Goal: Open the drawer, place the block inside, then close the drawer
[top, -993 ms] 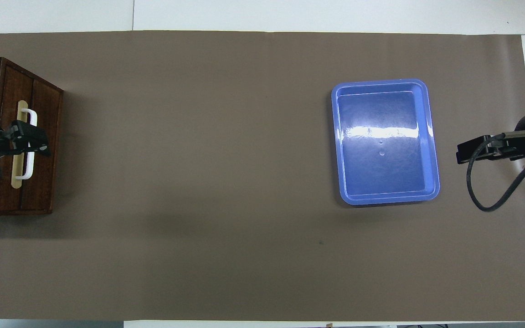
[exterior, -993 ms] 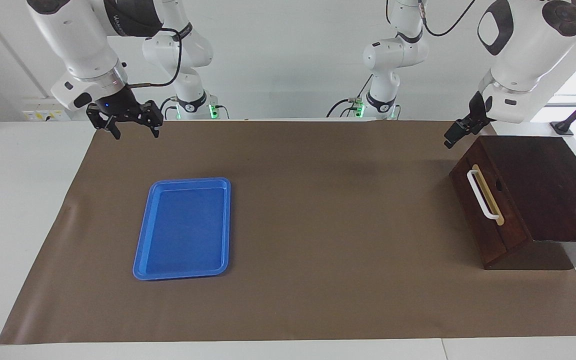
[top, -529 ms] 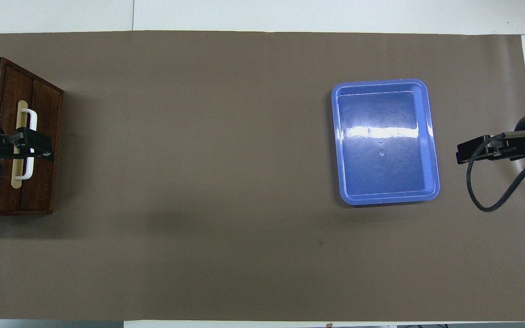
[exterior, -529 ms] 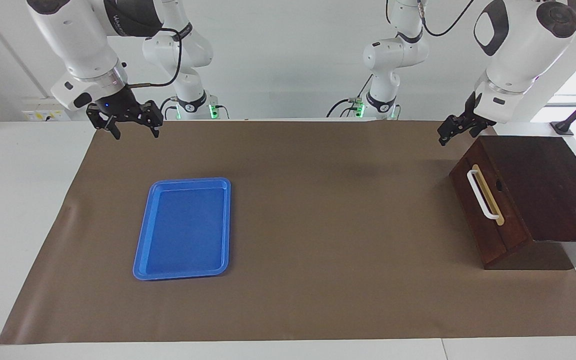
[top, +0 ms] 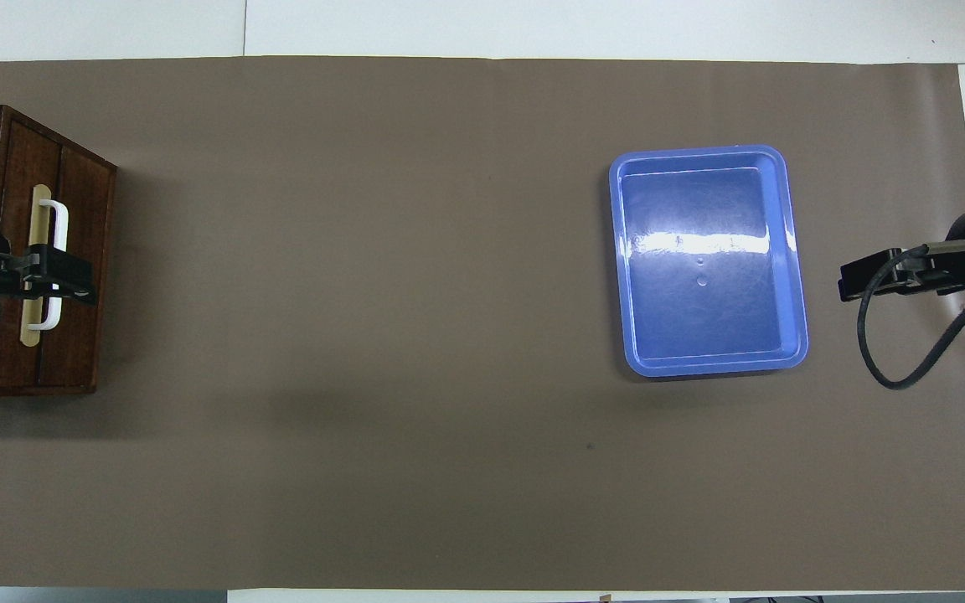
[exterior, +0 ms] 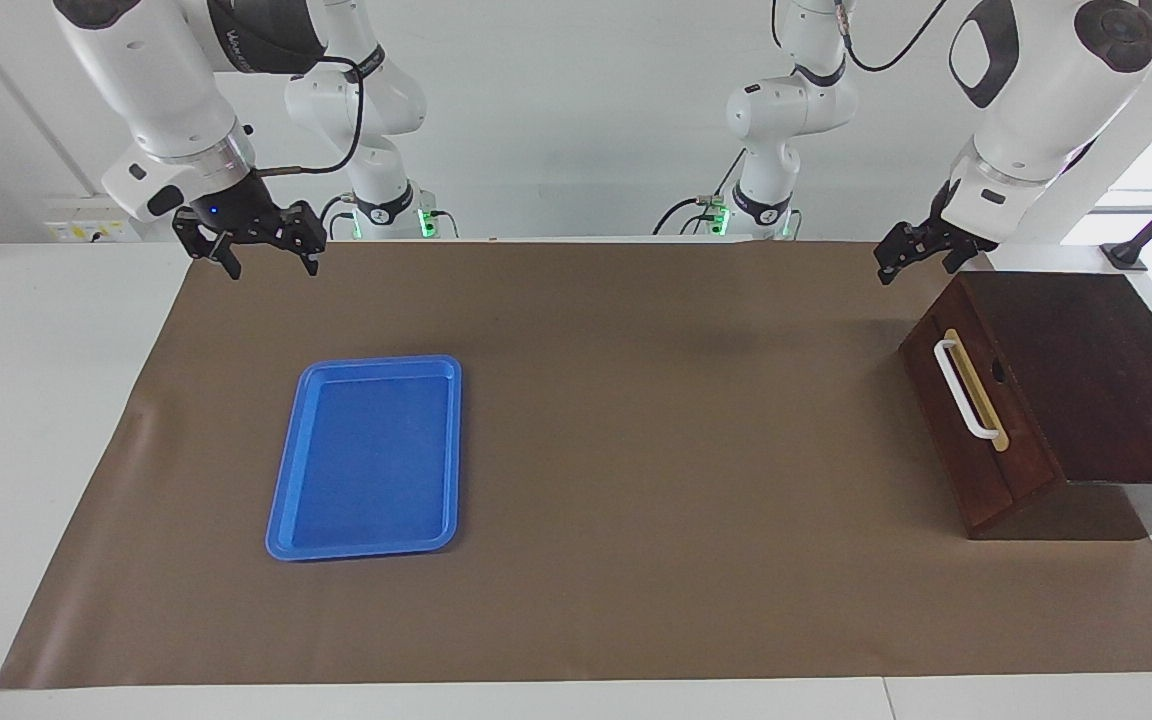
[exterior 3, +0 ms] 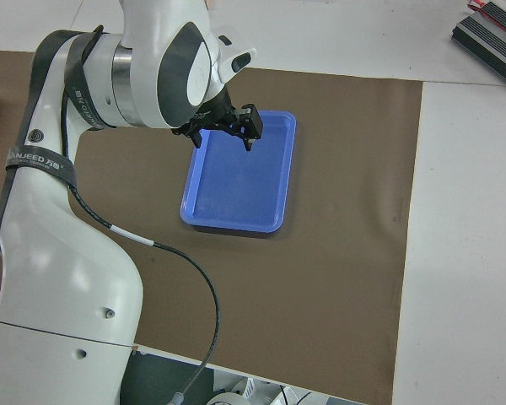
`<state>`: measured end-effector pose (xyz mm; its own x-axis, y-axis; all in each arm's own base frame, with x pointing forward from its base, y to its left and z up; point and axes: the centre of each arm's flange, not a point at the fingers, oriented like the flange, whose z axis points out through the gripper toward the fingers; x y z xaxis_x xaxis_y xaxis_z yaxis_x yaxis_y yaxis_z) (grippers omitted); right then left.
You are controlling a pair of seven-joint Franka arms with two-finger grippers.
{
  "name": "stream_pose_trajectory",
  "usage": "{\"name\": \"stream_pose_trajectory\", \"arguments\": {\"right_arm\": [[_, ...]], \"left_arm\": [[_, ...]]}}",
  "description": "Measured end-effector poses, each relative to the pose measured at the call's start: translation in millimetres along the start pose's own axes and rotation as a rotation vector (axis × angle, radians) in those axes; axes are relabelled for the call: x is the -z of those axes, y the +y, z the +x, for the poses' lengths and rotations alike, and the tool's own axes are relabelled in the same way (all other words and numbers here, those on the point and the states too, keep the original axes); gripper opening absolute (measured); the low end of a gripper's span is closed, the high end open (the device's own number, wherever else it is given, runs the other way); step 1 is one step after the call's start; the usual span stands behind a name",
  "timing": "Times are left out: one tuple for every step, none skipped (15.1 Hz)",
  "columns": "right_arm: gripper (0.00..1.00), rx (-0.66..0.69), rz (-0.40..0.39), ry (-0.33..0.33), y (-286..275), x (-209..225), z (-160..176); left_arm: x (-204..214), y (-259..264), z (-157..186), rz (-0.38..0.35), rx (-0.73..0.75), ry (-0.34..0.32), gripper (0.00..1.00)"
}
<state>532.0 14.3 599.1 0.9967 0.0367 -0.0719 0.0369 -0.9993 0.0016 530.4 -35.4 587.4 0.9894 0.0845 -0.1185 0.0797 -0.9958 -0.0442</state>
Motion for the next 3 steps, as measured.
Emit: {"name": "stream_pose_trajectory", "arguments": {"right_arm": [[1.00,0.000,0.000,0.000,0.0,0.0,0.0],[1.00,0.000,0.000,0.000,0.0,0.0,0.0],[1.00,0.000,0.000,0.000,0.0,0.0,0.0]], "left_arm": [[-0.2,1.1,-0.5,0.001,-0.005,-0.003,1.00],[0.1,3.4,-0.9,0.001,-0.017,-0.002,1.00],[1.1,7.9,-1.6,0.002,-0.039,0.000,1.00]]}}
